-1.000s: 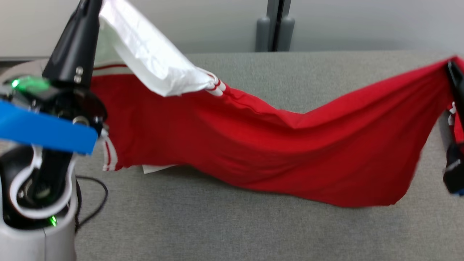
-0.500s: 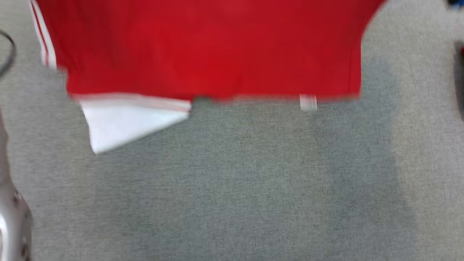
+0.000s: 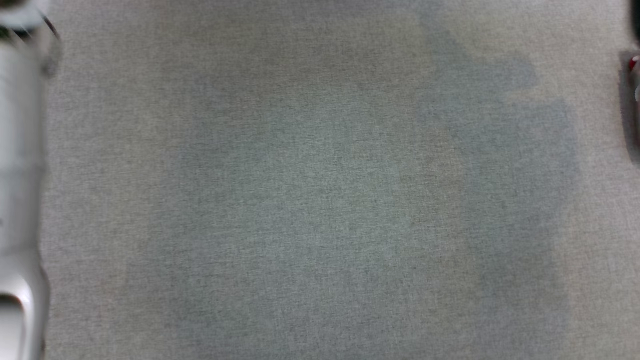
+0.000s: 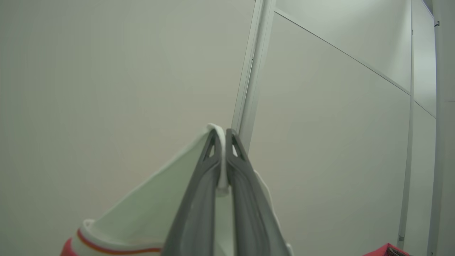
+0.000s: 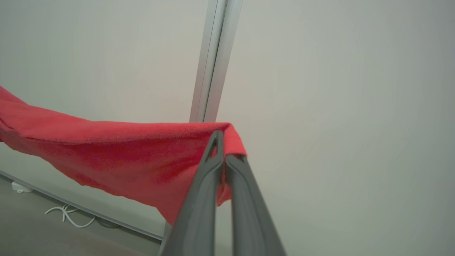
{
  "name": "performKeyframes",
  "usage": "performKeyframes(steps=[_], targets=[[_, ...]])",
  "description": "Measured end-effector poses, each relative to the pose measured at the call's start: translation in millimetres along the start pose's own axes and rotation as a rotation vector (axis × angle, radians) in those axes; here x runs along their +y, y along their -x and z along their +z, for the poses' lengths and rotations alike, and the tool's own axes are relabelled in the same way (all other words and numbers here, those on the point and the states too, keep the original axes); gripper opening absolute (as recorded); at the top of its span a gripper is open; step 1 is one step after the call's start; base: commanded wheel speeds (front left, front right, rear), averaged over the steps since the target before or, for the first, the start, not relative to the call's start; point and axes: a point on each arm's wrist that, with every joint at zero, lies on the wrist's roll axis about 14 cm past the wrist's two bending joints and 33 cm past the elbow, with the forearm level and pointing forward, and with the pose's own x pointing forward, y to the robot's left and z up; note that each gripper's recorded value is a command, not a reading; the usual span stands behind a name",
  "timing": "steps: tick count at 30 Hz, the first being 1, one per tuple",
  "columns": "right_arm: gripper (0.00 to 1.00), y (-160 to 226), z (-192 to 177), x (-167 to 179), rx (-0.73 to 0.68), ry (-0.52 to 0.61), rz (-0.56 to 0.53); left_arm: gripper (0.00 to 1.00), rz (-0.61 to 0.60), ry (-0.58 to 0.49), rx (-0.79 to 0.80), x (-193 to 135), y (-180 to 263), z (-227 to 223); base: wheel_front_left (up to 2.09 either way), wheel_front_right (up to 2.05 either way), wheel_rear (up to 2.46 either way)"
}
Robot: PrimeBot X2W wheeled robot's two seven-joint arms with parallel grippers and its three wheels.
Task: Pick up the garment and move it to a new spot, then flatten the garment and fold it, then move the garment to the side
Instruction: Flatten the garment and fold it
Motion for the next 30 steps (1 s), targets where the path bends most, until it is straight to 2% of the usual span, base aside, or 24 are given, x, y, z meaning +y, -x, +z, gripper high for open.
performKeyframes(steps=[4,7,10,17,24,30], targets=[[0.0,33.4,-76.4,17.0,0.162,-0.068,0.02,0.0,0.107,0.086,0.187,20.2,66.2,-69.8,0.0,0.0,0.0],[0.0,62.7,-117.1,29.7,0.253,-0.119,0.027,0.0,0.216,0.175,0.301,28.0,125.4,-107.0,0.0,0.0,0.0],[0.0,89.9,-143.2,42.8,0.325,-0.15,0.042,0.0,0.304,0.228,0.382,30.1,177.9,-123.6,0.0,0.0,0.0],[0.0,139.9,-158.8,62.4,0.413,-0.168,0.083,0.0,0.458,0.337,0.493,7.8,281.2,-127.5,0.0,0.0,0.0],[0.0,191.6,-170.3,70.1,0.538,-0.171,0.093,0.0,0.567,0.391,0.513,-18.4,349.6,-104.3,0.0,0.0,0.0],[0.0,224.8,-174.6,71.5,0.607,-0.197,0.072,0.0,0.598,0.437,0.634,-53.0,399.2,-99.4,0.0,0.0,0.0]])
